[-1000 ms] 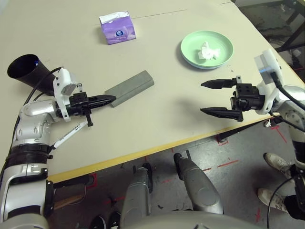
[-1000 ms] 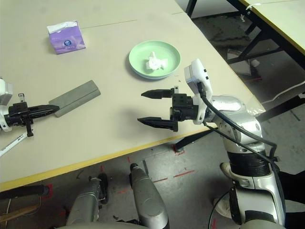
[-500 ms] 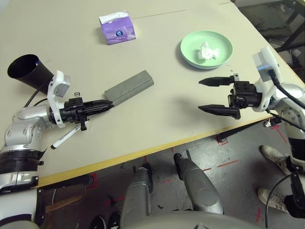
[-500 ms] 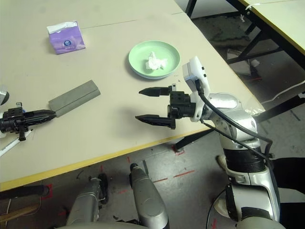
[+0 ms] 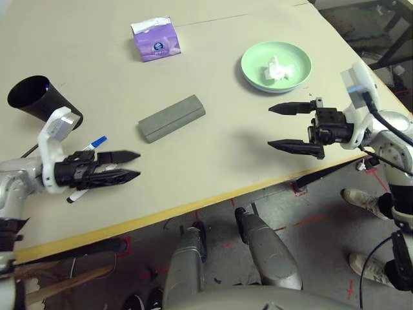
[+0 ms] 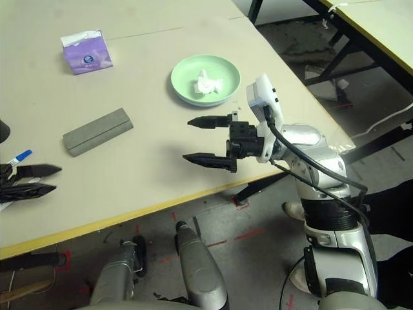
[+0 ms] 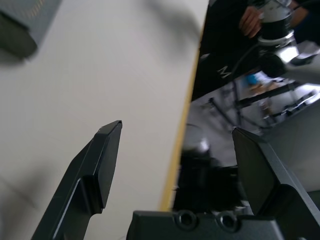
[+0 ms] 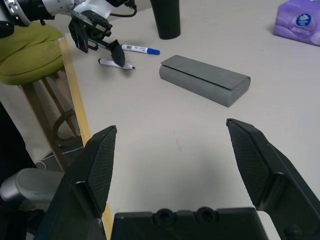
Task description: Organize and tidy the items on the table.
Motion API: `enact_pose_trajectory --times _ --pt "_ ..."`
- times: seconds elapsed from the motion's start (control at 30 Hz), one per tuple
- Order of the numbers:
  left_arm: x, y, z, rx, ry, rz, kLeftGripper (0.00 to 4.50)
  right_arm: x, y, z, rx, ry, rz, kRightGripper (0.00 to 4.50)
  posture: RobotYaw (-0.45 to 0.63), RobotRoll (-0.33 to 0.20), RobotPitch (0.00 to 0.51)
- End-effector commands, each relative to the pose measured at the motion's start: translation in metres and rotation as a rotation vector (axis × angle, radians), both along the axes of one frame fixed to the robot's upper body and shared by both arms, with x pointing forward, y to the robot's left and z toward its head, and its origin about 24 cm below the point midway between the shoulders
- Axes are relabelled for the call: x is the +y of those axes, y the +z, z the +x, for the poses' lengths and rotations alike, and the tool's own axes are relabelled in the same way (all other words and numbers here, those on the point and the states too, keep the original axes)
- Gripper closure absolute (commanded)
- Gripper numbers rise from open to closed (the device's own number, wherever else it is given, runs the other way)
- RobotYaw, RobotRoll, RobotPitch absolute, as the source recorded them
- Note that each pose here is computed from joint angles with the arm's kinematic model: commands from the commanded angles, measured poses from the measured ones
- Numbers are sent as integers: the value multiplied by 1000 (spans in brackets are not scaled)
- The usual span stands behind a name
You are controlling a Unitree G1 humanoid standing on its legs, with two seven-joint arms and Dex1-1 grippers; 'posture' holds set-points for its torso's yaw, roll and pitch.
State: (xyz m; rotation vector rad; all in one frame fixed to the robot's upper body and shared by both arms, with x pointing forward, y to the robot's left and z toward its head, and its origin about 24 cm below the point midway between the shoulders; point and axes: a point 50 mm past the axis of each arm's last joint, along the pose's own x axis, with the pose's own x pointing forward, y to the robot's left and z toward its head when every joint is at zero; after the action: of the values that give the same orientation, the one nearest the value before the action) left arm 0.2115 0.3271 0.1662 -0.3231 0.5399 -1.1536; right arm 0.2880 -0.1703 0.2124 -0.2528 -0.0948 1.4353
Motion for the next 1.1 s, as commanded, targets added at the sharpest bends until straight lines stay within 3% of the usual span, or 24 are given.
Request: enact_pose_trajectory --times 0.03,0.3,0.5,0.77,0.9,1.1 --pt "3 11 -1 -74 27 29 36 3 -1 2 -11 20 -6 0 -259 0 270" --pt "21 28 -6 -321 145 207 36 3 -3 2 12 38 -7 0 -225 0 287" --pt "31 34 -27 -459 261 251 36 4 -5 4 29 70 -21 0 -180 0 301" --pt "53 42 -55 -456 392 341 36 24 -17 -15 -21 330 -27 0 -127 0 312" --pt "59 52 -57 -450 393 419 36 31 -21 -20 8 410 15 0 -110 0 317" --pt "56 68 -51 -435 269 626 36 34 -25 -11 18 383 17 0 -97 0 322"
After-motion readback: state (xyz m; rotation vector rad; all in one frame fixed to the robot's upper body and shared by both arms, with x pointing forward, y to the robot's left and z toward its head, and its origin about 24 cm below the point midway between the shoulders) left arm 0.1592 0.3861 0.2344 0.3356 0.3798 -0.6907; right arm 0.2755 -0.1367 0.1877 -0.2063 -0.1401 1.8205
